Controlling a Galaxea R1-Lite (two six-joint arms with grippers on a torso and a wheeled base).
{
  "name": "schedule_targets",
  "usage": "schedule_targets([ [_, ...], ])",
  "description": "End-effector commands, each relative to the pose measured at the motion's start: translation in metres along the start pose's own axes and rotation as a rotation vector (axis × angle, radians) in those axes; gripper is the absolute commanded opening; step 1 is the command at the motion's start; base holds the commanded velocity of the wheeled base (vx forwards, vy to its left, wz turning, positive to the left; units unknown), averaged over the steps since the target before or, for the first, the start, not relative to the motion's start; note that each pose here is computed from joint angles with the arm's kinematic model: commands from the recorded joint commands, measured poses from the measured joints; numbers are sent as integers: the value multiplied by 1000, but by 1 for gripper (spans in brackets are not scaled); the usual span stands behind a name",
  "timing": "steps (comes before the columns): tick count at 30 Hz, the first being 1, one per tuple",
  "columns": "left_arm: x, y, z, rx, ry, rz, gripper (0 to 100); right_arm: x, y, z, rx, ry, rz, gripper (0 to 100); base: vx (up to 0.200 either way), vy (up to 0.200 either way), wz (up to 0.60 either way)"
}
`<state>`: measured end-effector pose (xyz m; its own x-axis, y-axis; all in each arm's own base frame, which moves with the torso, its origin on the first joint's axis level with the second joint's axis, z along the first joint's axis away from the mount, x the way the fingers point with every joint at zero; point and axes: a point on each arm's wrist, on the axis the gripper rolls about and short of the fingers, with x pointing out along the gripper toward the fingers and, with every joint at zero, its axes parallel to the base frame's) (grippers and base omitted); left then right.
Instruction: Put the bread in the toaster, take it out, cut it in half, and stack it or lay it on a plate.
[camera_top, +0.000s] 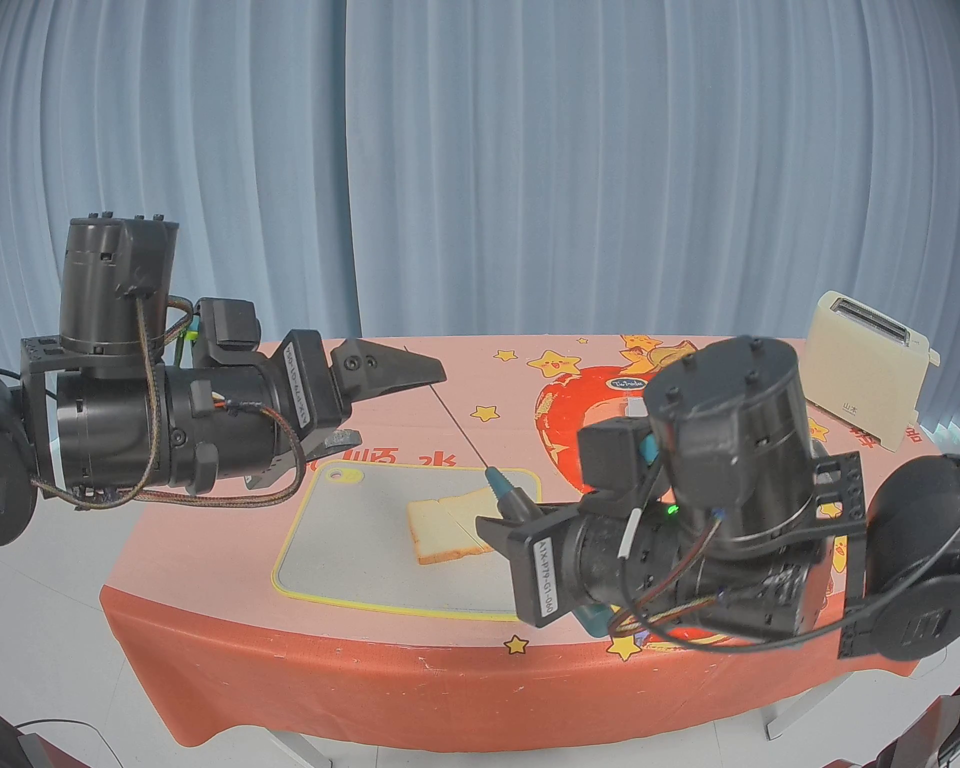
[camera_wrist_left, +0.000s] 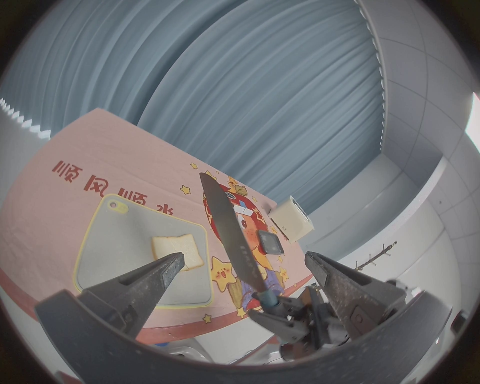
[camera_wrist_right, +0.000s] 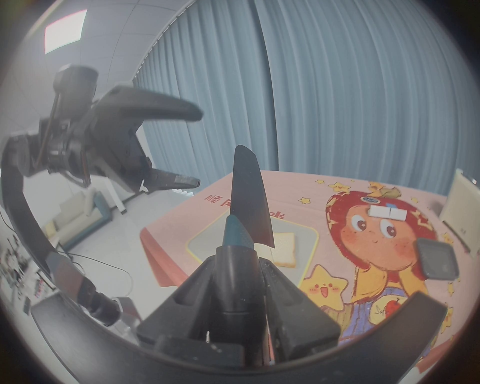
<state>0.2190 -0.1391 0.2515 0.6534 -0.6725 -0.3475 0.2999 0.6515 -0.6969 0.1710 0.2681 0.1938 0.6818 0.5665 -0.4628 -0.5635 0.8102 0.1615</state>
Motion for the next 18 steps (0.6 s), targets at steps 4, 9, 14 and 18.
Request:
schedule_targets([
  [4,-7,1,-3,63,-5,-2,100,-7,-24,16,146,-9,38,0,0,0,0],
  [9,-5,0,-2,143,-56,-46,100,-1,-32,14,214,30,76,0,0,0,0],
  [14,-4,4,7,280,-169,-92,100,11,-33,10,235,56,63,0,0,0,0],
  [18,12,11,5,380,-164,-82,100,26,-29,2,296,90,55,0,0,0,0],
])
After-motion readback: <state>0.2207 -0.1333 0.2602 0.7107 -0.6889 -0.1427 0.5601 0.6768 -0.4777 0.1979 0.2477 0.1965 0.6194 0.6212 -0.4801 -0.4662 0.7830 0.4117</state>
